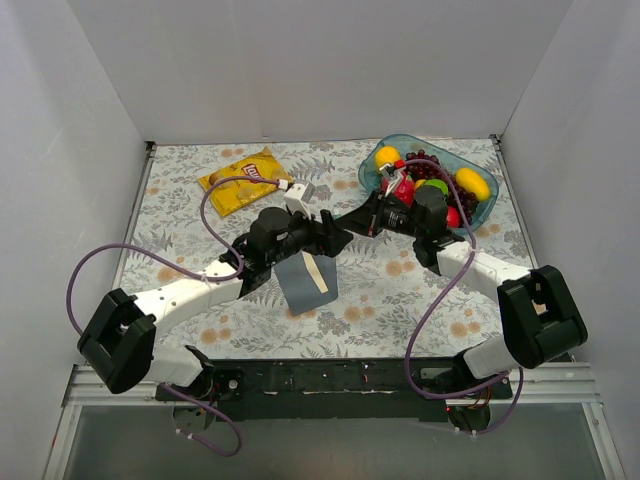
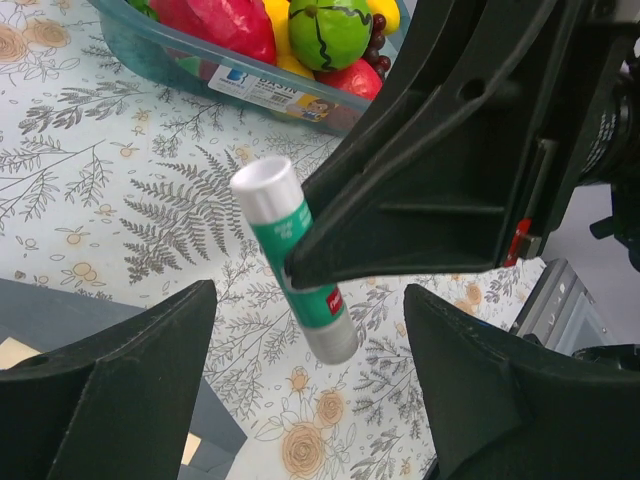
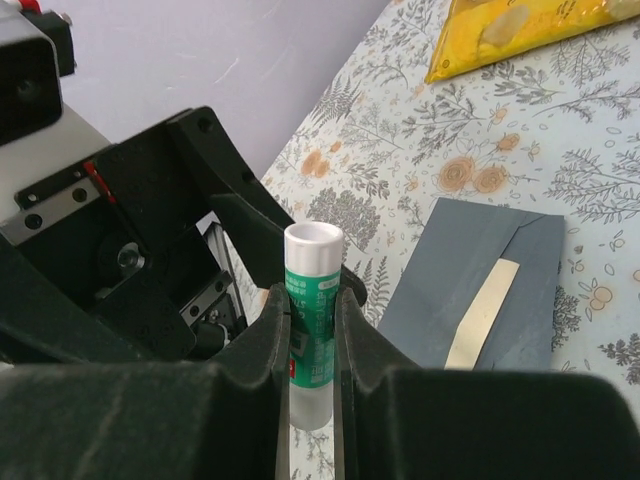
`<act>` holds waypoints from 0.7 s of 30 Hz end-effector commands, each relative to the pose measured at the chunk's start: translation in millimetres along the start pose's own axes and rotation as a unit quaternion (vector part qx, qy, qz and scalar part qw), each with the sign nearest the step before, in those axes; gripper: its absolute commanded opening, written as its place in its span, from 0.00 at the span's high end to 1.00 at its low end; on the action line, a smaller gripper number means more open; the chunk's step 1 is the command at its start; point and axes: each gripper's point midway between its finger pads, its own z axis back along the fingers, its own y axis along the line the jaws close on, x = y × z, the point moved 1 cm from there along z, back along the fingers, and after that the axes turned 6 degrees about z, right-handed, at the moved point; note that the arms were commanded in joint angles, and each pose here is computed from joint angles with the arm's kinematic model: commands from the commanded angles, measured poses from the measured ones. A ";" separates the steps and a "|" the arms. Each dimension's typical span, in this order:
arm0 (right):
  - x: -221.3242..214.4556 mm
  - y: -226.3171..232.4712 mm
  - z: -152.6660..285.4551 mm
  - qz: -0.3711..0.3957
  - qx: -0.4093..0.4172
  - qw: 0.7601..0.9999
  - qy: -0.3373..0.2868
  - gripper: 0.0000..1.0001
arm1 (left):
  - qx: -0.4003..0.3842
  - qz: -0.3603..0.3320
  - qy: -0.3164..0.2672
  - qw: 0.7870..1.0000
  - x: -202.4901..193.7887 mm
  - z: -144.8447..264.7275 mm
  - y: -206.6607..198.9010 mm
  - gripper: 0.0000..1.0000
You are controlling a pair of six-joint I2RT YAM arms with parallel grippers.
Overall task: Place the letter into the envelope and seal it
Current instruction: Pick up the solid glue from the center of the board.
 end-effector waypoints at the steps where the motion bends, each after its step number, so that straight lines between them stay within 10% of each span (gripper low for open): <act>1: 2.8 11.3 2.6 0.009 0.033 0.999 -0.008 0.99 | -0.015 -0.021 -0.025 0.999 21.5 -6.2 -14.0 0.27; 15: 5.6 17.1 3.7 0.001 0.044 0.999 -0.016 0.99 | -0.021 -0.009 0.004 1.000 5.0 -11.0 -12.7 0.43; 21: 5.9 18.8 3.5 0.000 0.049 0.999 -0.015 0.99 | -0.019 -0.009 0.002 1.000 5.0 -9.4 -12.5 0.86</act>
